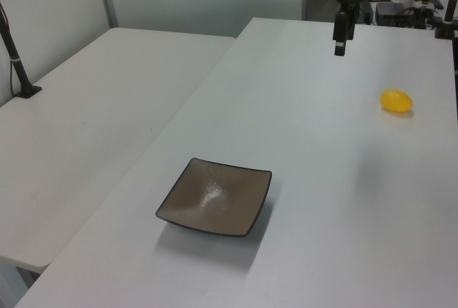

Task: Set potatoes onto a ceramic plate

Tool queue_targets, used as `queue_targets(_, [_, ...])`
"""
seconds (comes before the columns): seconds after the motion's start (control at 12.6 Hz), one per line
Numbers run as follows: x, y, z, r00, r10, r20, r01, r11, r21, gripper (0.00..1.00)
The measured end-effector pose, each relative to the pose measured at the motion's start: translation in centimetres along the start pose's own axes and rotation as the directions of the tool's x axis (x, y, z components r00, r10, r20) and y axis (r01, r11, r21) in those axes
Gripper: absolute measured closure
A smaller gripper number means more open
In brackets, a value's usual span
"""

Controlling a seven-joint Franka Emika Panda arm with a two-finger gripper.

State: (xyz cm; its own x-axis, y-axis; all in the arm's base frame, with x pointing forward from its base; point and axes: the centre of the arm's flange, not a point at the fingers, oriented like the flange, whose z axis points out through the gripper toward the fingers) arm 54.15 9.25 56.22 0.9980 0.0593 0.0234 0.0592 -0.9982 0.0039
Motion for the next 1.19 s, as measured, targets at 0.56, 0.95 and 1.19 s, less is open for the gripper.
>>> queue_targets(0.56, [0.0,0.1,0.0,1.000,0.002,0.000,-0.002,1.000,0.000,0.00])
queue_targets(0.95, [0.0,1.0,-0.1,1.000,0.022,-0.002,-0.022,1.000,0.000,0.00])
queue_targets(1.19, [0.0,2.5,-0.2,0.998,0.061,-0.004,-0.061,0.998,0.000,0.00])
